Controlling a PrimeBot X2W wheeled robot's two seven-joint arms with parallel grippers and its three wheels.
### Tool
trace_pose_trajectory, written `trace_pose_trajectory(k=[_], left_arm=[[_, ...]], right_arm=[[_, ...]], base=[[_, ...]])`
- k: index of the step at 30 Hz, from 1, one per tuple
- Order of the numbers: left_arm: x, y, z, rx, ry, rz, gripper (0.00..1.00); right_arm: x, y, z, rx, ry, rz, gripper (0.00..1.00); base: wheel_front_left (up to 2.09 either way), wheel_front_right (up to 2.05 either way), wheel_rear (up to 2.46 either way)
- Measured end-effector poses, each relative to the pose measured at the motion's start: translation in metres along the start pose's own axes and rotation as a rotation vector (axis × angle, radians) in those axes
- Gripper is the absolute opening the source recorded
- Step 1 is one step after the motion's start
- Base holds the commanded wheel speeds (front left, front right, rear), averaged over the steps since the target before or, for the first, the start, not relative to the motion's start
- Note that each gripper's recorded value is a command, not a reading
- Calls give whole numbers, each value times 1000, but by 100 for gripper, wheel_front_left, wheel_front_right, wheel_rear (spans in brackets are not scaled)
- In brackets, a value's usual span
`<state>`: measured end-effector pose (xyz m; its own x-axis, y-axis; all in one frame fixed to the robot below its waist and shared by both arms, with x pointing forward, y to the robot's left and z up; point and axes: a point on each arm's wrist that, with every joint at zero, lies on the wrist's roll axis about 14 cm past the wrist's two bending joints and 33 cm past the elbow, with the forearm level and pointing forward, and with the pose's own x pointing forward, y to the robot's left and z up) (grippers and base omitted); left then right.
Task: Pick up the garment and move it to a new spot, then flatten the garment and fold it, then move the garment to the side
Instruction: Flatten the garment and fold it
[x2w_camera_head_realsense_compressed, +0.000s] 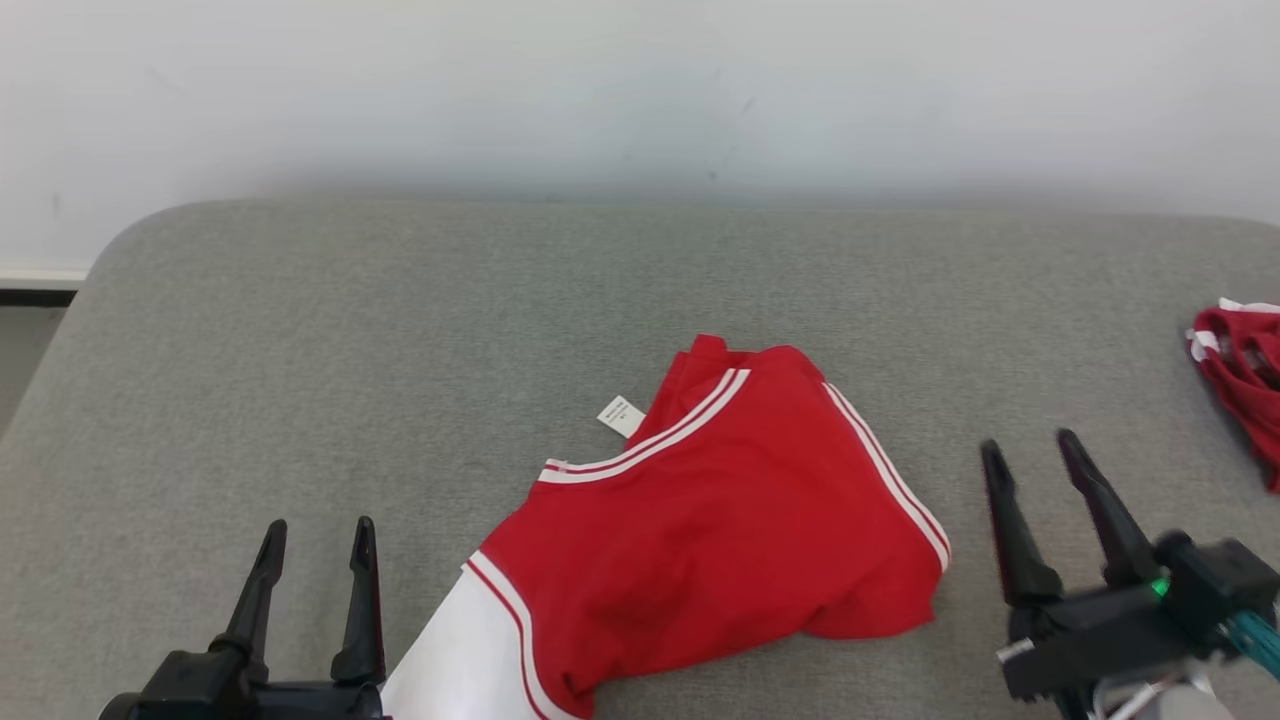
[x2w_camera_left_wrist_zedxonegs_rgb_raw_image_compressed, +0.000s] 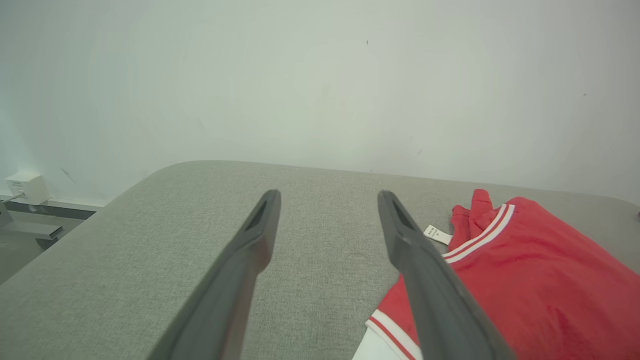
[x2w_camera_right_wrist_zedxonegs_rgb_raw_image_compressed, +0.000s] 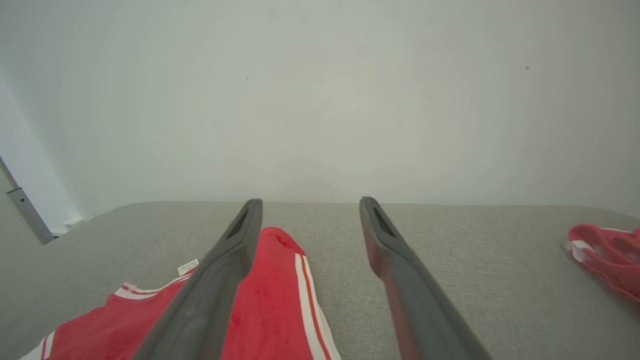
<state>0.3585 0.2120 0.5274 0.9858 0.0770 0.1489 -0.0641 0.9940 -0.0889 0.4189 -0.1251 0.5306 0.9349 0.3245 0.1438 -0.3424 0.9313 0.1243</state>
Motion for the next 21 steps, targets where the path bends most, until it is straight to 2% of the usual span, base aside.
trace_pose_trajectory(k=[4, 9, 17, 21], left_arm=[[3, -4, 2, 10, -9, -16, 100], [2, -5, 2, 13, -10, -22, 100], [11, -21, -3, 3, 1, -80, 100], [36, -35, 10, 2, -44, -144, 100]], right_arm=[[-29, -24, -1, 3, 0, -107, 100], [-53, -35, 1, 7, -6, -177, 100], [-62, -37, 2, 11, -9, -205, 100], [-59, -40, 3, 11, -15, -212, 100]], base=[[0, 0, 0], [0, 0, 0], [0, 0, 0], [0, 0, 0]])
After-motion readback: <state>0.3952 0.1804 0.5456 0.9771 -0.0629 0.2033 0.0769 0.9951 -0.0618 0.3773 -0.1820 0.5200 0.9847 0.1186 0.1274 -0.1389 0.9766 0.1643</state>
